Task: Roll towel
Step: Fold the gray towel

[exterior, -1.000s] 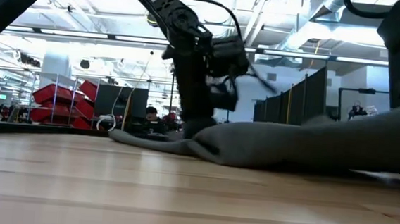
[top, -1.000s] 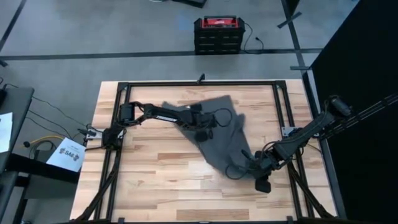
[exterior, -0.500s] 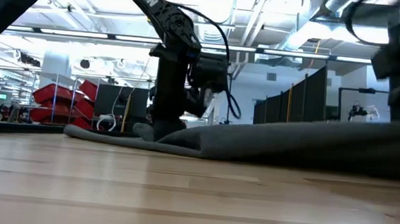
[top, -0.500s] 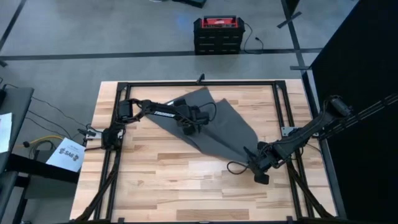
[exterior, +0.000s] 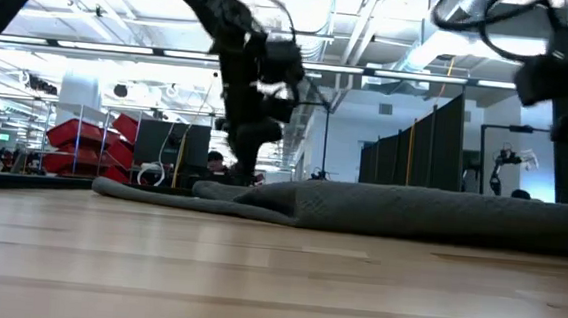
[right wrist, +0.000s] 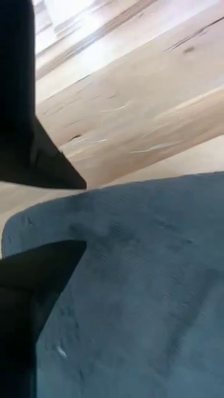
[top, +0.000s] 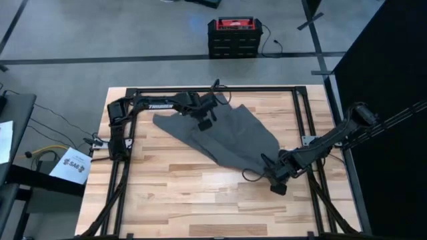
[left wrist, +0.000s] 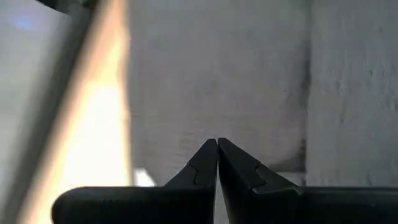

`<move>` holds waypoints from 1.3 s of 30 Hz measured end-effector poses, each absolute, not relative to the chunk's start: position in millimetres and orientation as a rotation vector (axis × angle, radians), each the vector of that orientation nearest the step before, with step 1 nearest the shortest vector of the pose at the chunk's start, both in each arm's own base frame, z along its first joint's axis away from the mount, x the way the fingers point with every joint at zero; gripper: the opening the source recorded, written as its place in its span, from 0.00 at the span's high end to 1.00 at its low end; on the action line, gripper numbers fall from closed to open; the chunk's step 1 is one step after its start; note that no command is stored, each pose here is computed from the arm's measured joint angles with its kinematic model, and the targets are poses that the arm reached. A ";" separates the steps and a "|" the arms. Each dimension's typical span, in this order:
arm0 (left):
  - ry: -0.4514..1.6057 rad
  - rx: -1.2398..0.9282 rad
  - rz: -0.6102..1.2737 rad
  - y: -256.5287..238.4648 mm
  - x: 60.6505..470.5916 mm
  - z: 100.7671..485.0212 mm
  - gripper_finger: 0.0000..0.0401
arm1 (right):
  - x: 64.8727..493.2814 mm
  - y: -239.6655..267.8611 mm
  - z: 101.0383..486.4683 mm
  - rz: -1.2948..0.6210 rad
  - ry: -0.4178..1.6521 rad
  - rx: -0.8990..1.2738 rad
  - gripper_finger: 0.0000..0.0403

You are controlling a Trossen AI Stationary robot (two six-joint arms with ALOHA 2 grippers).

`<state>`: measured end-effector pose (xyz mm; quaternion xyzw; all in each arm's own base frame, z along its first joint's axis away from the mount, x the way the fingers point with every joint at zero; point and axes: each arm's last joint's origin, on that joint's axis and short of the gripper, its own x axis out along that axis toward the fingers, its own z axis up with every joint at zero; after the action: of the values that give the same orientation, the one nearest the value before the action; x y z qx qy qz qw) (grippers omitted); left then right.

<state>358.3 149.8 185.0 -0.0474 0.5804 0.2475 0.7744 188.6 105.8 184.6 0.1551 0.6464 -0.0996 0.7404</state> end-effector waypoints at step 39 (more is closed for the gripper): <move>1.483 -0.147 0.537 131.1 320.6 126.0 1.00 | 243.6 -149.9 133.2 -0.574 1.119 0.493 0.53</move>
<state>320.6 131.1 126.0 -0.0658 0.6664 0.2415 0.7023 243.6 -149.9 133.2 0.2283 0.5181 -0.2655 0.7804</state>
